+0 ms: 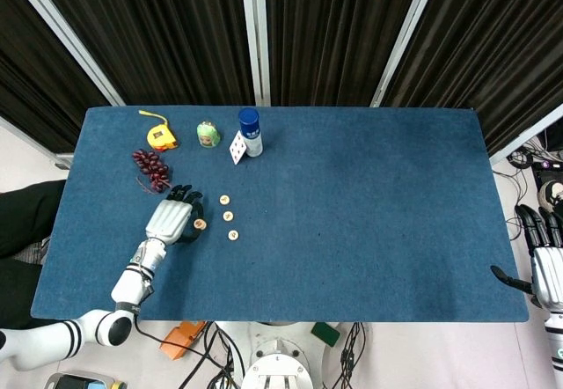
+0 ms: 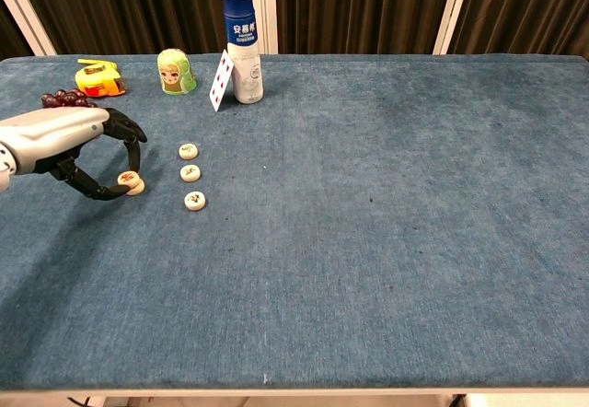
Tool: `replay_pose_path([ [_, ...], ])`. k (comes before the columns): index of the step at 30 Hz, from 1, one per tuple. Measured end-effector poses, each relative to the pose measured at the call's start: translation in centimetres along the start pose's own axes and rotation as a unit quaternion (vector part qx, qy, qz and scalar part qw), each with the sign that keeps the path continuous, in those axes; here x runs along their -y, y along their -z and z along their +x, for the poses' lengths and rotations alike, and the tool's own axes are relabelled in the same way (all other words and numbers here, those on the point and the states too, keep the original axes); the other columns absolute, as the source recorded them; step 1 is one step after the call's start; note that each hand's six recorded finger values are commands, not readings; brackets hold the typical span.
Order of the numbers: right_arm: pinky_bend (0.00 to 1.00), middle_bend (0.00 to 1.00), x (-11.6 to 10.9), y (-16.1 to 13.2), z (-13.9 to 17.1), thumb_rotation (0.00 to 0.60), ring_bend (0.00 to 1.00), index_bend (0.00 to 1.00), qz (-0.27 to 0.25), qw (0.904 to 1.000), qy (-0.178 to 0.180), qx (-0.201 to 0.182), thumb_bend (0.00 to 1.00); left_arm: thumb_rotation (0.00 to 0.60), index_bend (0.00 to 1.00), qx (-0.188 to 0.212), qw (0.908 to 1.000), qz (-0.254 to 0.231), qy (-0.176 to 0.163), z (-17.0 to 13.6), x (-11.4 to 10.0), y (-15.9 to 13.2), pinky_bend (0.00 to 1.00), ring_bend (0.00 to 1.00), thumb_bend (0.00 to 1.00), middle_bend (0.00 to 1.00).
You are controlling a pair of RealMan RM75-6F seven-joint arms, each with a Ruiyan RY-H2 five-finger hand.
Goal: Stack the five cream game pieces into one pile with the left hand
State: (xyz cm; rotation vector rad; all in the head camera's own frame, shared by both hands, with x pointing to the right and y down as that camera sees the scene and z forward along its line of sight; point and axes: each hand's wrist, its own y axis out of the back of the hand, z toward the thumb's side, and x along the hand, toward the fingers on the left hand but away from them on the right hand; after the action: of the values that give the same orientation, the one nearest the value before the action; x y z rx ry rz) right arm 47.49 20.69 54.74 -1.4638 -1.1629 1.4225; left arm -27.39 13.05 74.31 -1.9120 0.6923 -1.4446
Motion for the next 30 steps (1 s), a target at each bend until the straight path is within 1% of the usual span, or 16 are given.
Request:
replay_pose_path([
  [10, 0.09, 0.14, 0.0, 0.1, 0.0, 0.600, 0.00, 0.00, -0.001, 1.0000, 0.001, 0.001, 0.15, 0.600, 0.43, 0.002, 1.0000, 0.000, 0.000, -0.1, 0.0, -0.1, 0.01, 0.01, 0.31, 0.17],
  [16, 0.09, 0.14, 0.0, 0.0, 0.0, 0.600, 0.00, 0.00, -0.002, 1.0000, 0.003, 0.001, 0.15, 0.600, 0.42, 0.015, 0.9998, -0.003, -0.010, -0.3, -0.4, -0.9, 0.01, 0.01, 0.31, 0.17],
  [22, 0.09, 0.14, -0.1, -0.1, 0.1, 0.600, 0.00, 0.00, -0.001, 1.0000, 0.004, -0.003, 0.15, 0.600, 0.41, 0.047, 0.9987, -0.009, -0.016, -0.1, -0.9, -3.4, 0.01, 0.00, 0.31, 0.16],
  [30, 0.09, 0.14, -0.1, 0.2, 0.3, 0.600, 0.00, 0.00, -0.002, 1.0000, 0.004, 0.001, 0.15, 0.600, 0.41, 0.088, 0.9961, 0.007, 0.002, 0.5, 0.1, -7.5, 0.01, 0.00, 0.31, 0.16],
])
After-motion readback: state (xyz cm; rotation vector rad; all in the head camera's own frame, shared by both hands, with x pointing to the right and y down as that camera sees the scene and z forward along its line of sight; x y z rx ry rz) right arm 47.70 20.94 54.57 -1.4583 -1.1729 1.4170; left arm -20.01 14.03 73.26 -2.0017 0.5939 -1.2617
